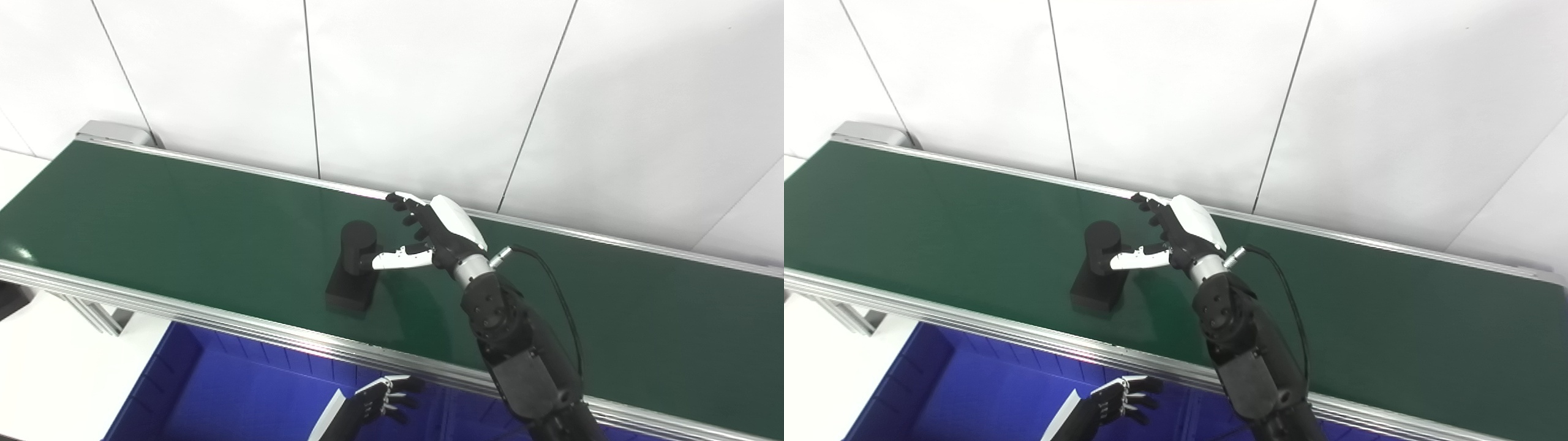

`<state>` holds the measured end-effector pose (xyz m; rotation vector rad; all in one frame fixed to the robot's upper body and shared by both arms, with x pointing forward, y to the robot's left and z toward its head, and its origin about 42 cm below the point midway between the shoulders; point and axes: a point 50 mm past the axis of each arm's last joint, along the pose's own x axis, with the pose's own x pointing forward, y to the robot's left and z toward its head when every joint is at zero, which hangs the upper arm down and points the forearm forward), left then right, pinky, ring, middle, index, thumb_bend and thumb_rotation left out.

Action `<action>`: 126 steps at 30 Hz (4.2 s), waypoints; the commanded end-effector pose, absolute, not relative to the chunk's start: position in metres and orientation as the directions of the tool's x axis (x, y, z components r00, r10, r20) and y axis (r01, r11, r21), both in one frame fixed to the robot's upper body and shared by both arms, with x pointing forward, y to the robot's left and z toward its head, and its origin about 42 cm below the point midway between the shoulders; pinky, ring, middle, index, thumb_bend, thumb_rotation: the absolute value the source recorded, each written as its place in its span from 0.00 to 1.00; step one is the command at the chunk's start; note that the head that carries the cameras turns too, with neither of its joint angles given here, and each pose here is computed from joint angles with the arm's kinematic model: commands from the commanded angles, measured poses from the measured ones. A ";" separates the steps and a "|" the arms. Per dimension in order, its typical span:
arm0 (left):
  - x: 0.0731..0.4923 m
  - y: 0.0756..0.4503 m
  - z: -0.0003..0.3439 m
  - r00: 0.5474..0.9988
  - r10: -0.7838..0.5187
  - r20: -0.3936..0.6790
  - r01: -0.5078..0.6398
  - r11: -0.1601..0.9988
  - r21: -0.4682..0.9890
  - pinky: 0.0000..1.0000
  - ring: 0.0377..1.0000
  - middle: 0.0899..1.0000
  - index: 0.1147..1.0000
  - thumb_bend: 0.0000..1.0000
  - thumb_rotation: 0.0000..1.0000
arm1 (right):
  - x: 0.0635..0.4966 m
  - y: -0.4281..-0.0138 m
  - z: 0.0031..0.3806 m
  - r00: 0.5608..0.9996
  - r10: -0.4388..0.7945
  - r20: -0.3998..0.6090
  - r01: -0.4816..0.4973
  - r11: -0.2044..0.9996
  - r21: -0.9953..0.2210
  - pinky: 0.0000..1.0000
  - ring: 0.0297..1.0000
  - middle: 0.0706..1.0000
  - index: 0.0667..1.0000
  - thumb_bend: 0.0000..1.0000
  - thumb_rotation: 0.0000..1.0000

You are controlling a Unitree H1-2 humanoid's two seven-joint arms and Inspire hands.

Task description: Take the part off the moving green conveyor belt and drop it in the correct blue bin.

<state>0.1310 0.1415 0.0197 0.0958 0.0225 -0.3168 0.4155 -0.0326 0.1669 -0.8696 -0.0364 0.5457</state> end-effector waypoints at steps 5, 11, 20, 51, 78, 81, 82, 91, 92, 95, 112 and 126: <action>0.132 0.139 0.032 0.951 -0.307 0.042 0.301 0.947 0.116 0.58 0.69 0.76 0.73 0.97 0.11 | 0.423 0.001 0.182 0.851 0.516 -0.097 -0.405 0.526 -0.748 0.68 0.80 0.86 0.86 0.89 0.38; 0.130 0.139 0.035 0.948 -0.314 0.051 0.305 0.943 0.136 0.59 0.69 0.75 0.73 0.96 0.11 | 0.427 0.015 0.172 0.856 0.505 -0.111 -0.405 0.522 -0.751 0.66 0.77 0.84 0.84 0.81 0.26; 0.128 0.139 0.037 0.953 -0.297 0.056 0.289 0.950 0.119 0.58 0.68 0.74 0.72 0.97 0.11 | 0.427 0.027 0.158 0.869 0.491 -0.070 -0.356 0.520 -0.776 0.39 0.45 0.49 0.76 0.57 0.01; 0.131 0.146 0.045 0.956 -0.287 0.063 0.280 0.955 0.104 0.60 0.68 0.76 0.75 0.92 0.12 | 0.358 -0.080 0.204 0.935 0.235 0.266 -0.039 0.813 -0.580 0.34 0.39 0.48 0.48 0.51 0.00; 0.139 0.149 0.078 0.942 -0.336 0.012 0.333 0.937 0.107 0.69 0.75 0.79 0.80 0.86 0.09 | 0.215 -0.255 0.146 0.961 0.277 0.015 -0.201 0.735 -0.647 0.35 0.40 0.45 0.46 0.52 0.00; 0.139 0.150 0.079 0.941 -0.339 0.011 0.335 0.936 0.110 0.70 0.75 0.79 0.79 0.86 0.09 | 0.206 -0.269 0.129 0.959 0.280 -0.047 -0.236 0.697 -0.677 0.35 0.40 0.42 0.50 0.51 0.00; 0.139 0.150 0.079 0.941 -0.339 0.010 0.336 0.935 0.112 0.70 0.75 0.80 0.80 0.86 0.08 | 0.204 -0.272 0.124 0.958 0.279 -0.064 -0.246 0.688 -0.682 0.36 0.41 0.42 0.50 0.51 0.00; 0.141 0.157 0.079 0.943 -0.334 -0.004 0.332 0.935 0.123 0.71 0.77 0.81 0.80 0.85 0.06 | 0.197 -0.297 0.107 0.939 0.253 -0.233 -0.339 0.567 -0.751 0.37 0.42 0.39 0.51 0.51 0.00; 0.141 0.157 0.079 0.943 -0.334 -0.005 0.332 0.935 0.122 0.71 0.77 0.81 0.80 0.85 0.05 | 0.197 -0.298 0.106 0.938 0.248 -0.244 -0.344 0.557 -0.756 0.39 0.43 0.39 0.51 0.51 0.00; 0.139 0.159 0.080 0.943 -0.332 -0.011 0.331 0.935 0.124 0.72 0.77 0.80 0.81 0.84 0.04 | 0.198 -0.301 0.103 0.929 0.243 -0.278 -0.366 0.520 -0.771 0.46 0.51 0.43 0.48 0.51 0.00; 0.135 0.169 0.082 0.942 -0.334 -0.021 0.334 0.932 0.142 0.72 0.77 0.80 0.81 0.84 0.06 | 0.157 -0.278 0.114 0.957 0.279 -0.081 -0.253 0.663 -0.705 0.67 0.84 0.92 0.89 0.76 0.46; 0.133 0.179 0.083 0.943 -0.331 -0.042 0.333 0.931 0.150 0.73 0.78 0.83 0.80 0.84 0.07 | 0.128 -0.219 0.095 0.951 0.284 0.121 -0.197 0.860 -0.471 0.67 0.82 0.87 0.91 0.77 0.47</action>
